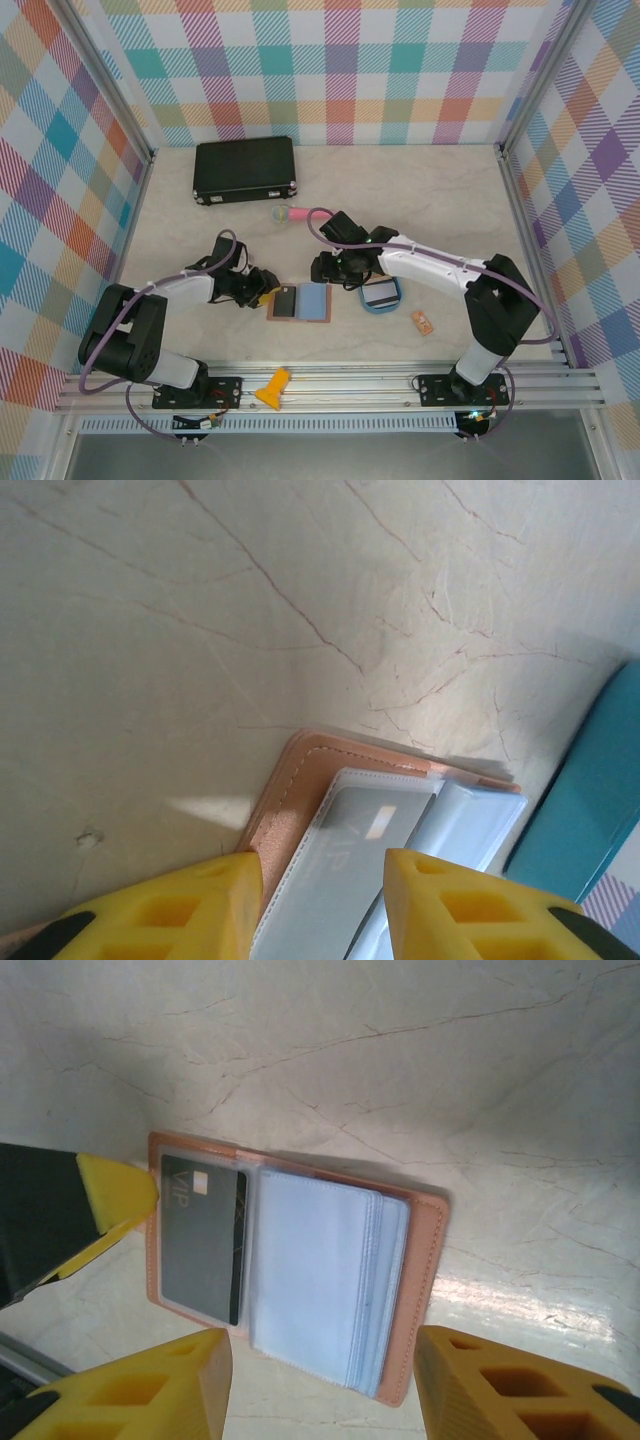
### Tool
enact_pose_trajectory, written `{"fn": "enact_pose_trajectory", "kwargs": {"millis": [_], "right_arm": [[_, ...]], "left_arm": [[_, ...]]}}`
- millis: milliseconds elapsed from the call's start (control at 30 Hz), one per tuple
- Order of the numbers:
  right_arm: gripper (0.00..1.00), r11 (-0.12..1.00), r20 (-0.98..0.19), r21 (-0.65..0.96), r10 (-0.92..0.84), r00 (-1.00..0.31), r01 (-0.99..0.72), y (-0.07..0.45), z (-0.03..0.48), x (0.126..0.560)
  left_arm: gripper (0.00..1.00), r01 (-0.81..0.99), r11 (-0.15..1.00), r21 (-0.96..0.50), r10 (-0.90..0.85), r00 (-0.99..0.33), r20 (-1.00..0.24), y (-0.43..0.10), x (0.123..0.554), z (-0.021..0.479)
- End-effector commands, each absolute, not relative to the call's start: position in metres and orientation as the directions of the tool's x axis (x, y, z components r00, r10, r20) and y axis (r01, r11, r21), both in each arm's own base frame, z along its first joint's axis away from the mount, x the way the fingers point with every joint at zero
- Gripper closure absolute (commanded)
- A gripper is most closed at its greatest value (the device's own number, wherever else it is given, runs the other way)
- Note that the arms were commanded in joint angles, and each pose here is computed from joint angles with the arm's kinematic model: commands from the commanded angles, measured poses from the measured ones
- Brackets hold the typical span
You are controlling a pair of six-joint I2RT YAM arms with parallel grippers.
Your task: Put the credit cards into the card holder
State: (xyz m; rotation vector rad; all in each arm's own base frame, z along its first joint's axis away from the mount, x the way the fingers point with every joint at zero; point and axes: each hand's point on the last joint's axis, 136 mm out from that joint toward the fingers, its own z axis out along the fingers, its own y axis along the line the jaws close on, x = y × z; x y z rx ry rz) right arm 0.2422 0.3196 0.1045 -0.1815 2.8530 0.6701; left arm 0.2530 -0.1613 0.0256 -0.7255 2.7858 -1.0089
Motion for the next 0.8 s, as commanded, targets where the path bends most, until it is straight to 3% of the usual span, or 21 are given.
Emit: {"fn": "enact_pose_trajectory", "kwargs": {"millis": [0, 400, 633, 767], "right_arm": [[0.49, 0.873, -0.213, 0.452, -0.094, -0.973, -0.183, 0.318, 0.11, 0.233], [0.48, 0.868, -0.236, 0.462, -0.079, -0.968, -0.184, 0.319, 0.12, 0.236], [0.49, 0.866, -0.254, 0.461, -0.082, -0.964, -0.195, 0.316, 0.124, 0.229], [0.49, 0.835, -0.238, 0.498, -0.127, -0.963, -0.234, 0.336, 0.123, 0.213]], "left_arm": [[0.6, -0.507, 0.681, -0.528, -0.511, -0.846, 0.152, -0.152, 0.227, 0.004], [0.6, -0.525, 0.645, -0.555, -0.553, -0.822, 0.134, -0.151, 0.225, 0.018], [0.4, -0.378, 0.678, -0.631, -0.465, -0.885, 0.032, -0.155, 0.255, 0.07], [0.37, -0.328, 0.732, -0.597, -0.42, -0.907, -0.016, -0.133, 0.256, 0.099]]}}
